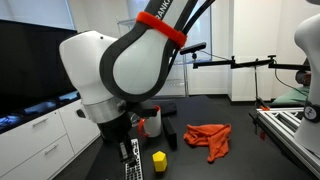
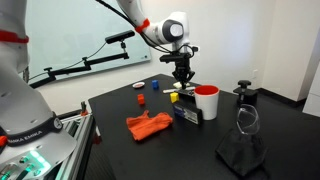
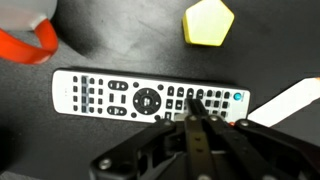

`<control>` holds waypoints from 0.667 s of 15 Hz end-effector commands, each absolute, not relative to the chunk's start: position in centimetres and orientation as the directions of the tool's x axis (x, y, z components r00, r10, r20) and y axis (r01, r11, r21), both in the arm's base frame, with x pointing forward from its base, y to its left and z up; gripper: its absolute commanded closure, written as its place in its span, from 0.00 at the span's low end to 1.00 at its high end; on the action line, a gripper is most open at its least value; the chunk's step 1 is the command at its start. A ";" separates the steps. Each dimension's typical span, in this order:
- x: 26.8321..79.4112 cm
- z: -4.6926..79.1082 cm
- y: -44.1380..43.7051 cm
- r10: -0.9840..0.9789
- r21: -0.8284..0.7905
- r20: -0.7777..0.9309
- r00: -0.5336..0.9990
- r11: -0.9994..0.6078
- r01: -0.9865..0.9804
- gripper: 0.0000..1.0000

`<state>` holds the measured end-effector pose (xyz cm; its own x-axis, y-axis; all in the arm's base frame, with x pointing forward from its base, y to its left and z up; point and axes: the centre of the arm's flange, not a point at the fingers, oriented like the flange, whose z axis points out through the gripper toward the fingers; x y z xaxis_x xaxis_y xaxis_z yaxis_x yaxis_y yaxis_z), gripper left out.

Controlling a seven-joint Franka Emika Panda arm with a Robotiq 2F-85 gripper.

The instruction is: Press a button on the remote

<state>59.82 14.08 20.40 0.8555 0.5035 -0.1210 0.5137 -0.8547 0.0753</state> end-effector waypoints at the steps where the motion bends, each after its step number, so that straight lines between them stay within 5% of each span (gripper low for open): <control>1: 60.7 20.9 13.9 0.520 0.065 -0.118 0.846 -0.846 0.529 1.00; 10: 61.9 19.8 13.0 0.519 0.060 -0.116 0.847 -0.848 0.527 1.00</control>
<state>60.83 13.07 19.22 0.8558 0.5015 -0.1269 0.5121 -0.8560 0.0704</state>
